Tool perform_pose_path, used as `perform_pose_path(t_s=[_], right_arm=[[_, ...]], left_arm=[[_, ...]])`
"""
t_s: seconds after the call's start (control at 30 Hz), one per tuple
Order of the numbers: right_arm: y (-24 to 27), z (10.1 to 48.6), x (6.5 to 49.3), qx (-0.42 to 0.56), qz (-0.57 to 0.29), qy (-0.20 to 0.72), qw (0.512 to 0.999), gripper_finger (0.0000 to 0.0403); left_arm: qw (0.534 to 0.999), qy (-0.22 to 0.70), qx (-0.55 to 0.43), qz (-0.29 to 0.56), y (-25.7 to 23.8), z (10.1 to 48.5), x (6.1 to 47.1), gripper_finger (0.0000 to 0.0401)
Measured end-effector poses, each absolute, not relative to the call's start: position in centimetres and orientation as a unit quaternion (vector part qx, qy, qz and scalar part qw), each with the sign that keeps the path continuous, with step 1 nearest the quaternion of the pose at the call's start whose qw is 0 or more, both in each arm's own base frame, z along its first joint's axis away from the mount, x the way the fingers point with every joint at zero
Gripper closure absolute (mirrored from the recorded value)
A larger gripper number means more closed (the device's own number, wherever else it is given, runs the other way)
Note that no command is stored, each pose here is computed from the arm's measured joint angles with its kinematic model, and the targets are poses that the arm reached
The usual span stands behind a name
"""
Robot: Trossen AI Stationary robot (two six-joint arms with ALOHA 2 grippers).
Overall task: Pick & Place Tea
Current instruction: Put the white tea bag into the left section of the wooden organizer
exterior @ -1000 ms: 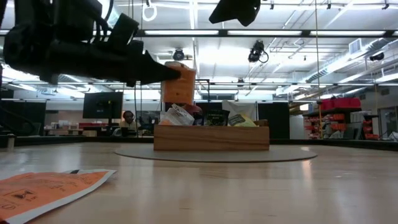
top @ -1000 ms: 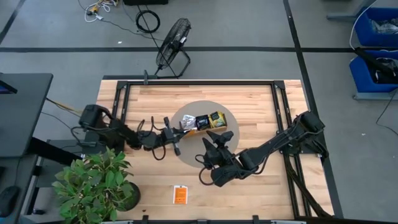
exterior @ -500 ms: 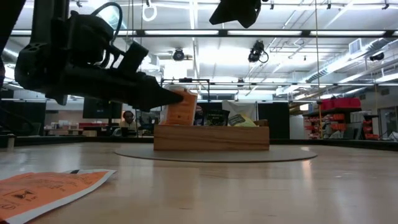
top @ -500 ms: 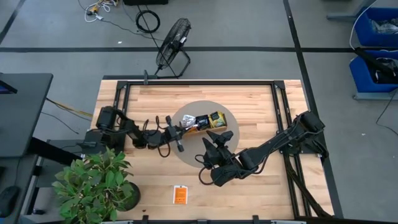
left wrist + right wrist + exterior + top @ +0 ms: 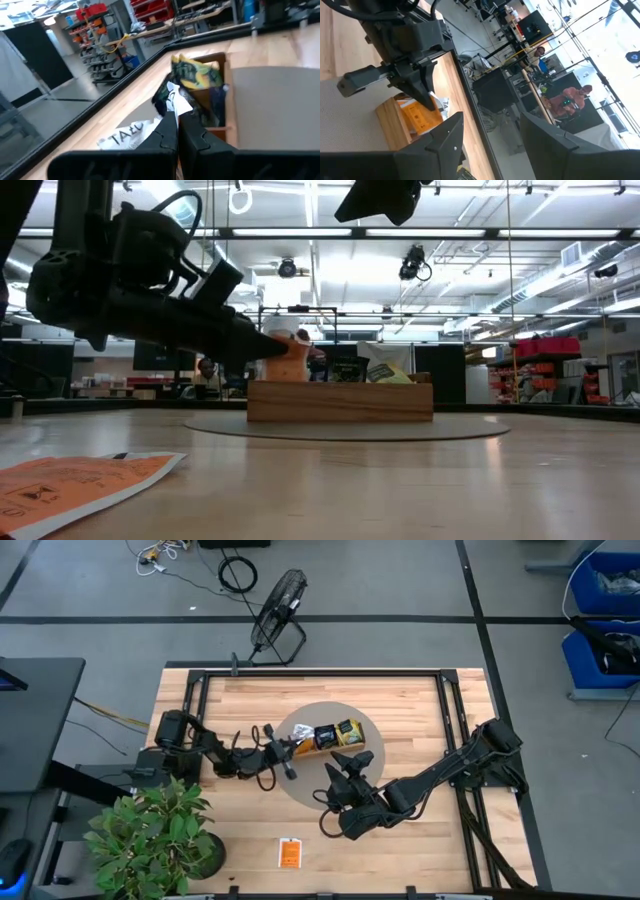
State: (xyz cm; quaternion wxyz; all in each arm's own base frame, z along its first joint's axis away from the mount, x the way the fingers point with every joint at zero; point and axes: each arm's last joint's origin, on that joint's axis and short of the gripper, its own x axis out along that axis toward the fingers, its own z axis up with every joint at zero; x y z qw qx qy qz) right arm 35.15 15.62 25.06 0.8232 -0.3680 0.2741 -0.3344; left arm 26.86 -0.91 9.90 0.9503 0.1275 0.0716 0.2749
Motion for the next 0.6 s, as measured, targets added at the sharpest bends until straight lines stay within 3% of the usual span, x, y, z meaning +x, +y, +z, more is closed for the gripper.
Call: perform_pose_path(t_s=[0.4,0.6], right_arm=[[15.62,25.07,35.15,-0.367,-0.335,0.274,0.824,0.0200],[15.64,25.01,35.20,-0.363,-0.326,0.276,0.828,0.0200]], left_arm=[[0.944,0.078,0.146,0.284,-0.85,9.91,26.81,0.0398],[0.944,0.078,0.146,0.284,-0.86,9.92,26.81,0.0379]])
